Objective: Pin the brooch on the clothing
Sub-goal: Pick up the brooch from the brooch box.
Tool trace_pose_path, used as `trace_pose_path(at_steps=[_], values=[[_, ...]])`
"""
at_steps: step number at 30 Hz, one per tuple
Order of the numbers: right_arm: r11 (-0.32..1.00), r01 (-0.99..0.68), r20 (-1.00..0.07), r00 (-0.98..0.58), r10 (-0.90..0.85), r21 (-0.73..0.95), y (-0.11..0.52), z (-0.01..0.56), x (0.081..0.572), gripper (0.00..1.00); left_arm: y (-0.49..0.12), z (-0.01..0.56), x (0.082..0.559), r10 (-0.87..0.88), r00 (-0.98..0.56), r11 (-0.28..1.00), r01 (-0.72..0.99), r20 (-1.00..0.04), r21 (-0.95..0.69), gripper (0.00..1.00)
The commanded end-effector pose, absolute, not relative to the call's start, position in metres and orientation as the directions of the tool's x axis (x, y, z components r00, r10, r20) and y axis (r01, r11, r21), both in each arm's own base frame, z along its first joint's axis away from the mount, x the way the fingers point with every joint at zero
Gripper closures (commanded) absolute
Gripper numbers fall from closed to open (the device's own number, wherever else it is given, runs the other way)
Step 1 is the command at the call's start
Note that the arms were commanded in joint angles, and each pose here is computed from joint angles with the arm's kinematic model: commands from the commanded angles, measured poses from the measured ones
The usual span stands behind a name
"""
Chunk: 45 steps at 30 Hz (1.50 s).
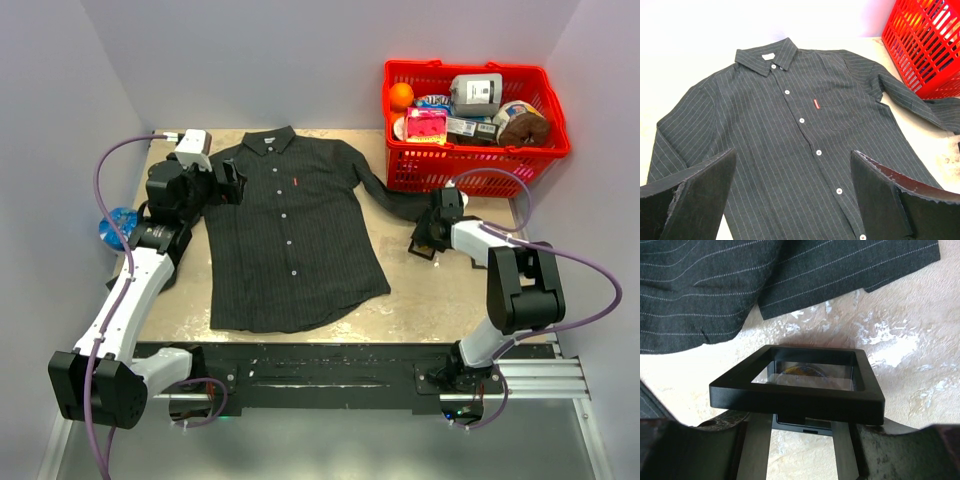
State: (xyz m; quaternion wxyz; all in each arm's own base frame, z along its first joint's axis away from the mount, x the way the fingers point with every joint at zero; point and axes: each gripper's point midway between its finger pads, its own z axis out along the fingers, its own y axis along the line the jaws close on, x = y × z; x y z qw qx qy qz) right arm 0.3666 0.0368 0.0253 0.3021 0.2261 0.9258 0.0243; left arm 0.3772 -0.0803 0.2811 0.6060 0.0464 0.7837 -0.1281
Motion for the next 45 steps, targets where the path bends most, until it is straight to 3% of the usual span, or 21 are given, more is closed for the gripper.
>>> trace_pose_path(at_steps=[1, 17, 26, 28, 33, 40, 41, 45], values=[[0.888, 0.388, -0.530, -0.713, 0.458, 0.245, 0.049, 0.033, 0.361, 0.67, -0.084, 0.298, 0.379, -0.091, -0.200, 0.959, 0.246, -0.976, -0.140, 0.01], [0.895, 0.349, -0.564, -0.695, 0.446, 0.279, 0.073, 0.052, 0.372, 0.68, -0.089, 0.297, 0.378, -0.095, -0.201, 0.953, 0.264, -0.975, -0.147, 0.01], [0.924, 0.292, -0.606, -0.697, 0.383, 0.247, 0.100, 0.071, 0.380, 0.69, -0.132, 0.281, 0.371, -0.113, -0.267, 0.880, 0.420, -0.957, -0.221, 0.01], [0.925, 0.281, -0.613, -0.692, 0.381, 0.257, 0.105, 0.077, 0.381, 0.69, -0.144, 0.293, 0.368, -0.125, -0.219, 0.854, 0.473, -0.968, -0.217, 0.01], [0.928, 0.206, -0.628, -0.688, 0.364, 0.312, 0.141, 0.099, 0.380, 0.68, -0.172, 0.292, 0.355, -0.156, -0.221, 0.781, 0.569, -0.963, -0.257, 0.02], [0.899, 0.102, -0.614, -0.698, 0.369, 0.425, 0.203, 0.116, 0.380, 0.68, -0.192, 0.277, 0.339, -0.243, -0.236, 0.766, 0.549, -0.941, -0.336, 0.04], [0.899, 0.079, -0.611, -0.708, 0.355, 0.431, 0.214, 0.116, 0.377, 0.68, -0.193, 0.248, 0.328, -0.257, -0.284, 0.753, 0.540, -0.924, -0.376, 0.04], [0.892, 0.029, -0.593, -0.737, 0.324, 0.451, 0.242, 0.116, 0.371, 0.68, -0.198, 0.241, 0.298, -0.359, -0.135, 0.691, 0.627, -0.924, -0.360, 0.05]])
